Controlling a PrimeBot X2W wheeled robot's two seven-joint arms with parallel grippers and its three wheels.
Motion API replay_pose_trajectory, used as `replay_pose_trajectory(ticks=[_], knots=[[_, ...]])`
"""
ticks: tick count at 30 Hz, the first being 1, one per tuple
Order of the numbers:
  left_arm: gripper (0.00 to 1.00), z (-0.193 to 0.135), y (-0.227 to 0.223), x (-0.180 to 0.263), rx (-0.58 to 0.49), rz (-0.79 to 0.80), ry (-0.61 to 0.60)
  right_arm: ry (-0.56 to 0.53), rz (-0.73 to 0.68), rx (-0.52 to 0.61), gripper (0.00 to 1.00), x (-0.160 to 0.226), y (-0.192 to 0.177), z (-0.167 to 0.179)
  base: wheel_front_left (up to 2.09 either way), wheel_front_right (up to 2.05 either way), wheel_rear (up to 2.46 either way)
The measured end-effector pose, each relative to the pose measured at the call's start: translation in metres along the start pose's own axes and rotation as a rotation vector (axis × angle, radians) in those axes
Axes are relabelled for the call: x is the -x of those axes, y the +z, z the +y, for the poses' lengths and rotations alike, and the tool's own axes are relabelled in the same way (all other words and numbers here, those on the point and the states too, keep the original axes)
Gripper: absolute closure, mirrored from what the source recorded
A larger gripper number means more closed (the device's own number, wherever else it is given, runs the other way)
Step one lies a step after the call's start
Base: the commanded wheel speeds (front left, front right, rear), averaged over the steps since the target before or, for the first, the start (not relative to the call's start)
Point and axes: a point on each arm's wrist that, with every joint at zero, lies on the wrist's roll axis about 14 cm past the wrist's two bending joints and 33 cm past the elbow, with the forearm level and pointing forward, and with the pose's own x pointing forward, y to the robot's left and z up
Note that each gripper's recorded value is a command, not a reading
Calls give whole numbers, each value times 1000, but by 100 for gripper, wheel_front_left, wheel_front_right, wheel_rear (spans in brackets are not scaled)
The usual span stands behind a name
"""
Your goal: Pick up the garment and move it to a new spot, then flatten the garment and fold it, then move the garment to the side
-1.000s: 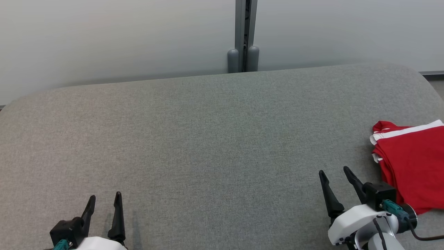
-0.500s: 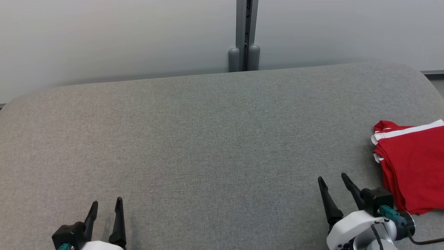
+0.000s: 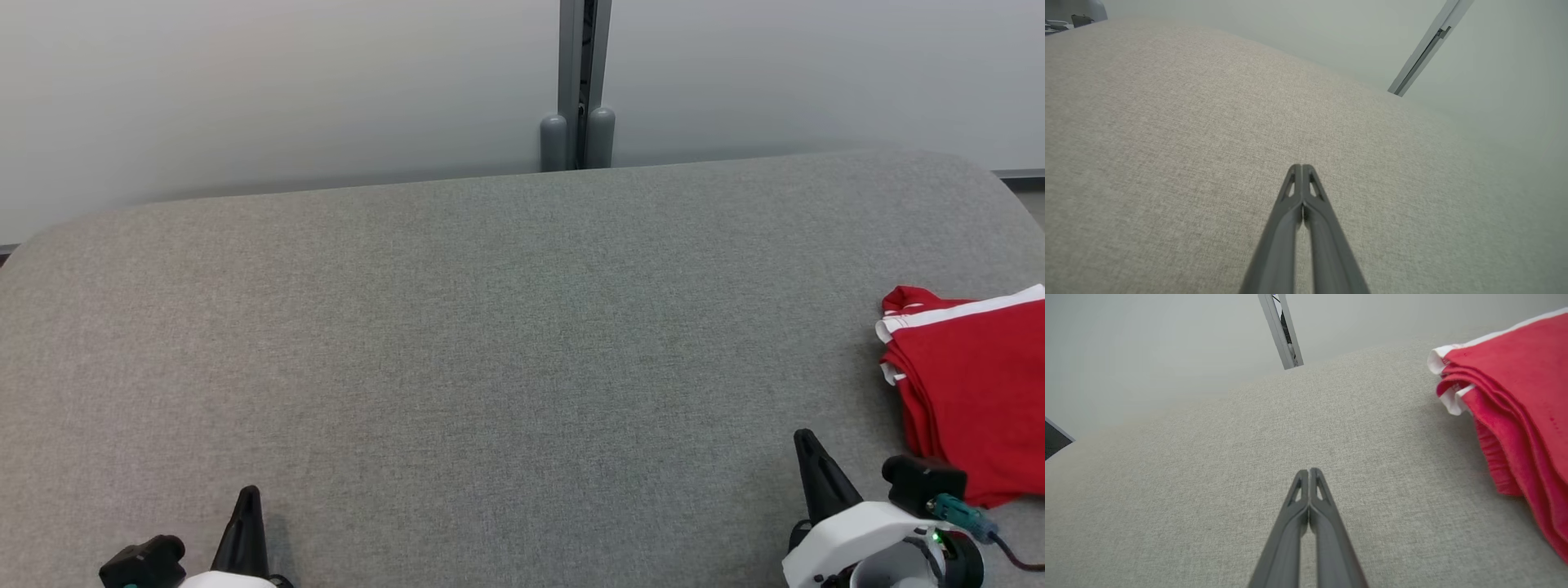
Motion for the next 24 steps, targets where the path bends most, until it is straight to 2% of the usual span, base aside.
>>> replay_pose_trajectory(ticks=[24], knots=[[100,-4,25,-6,369,-35,-6,-51,-65,-398,100,-1,26,-11,0,0,0]])
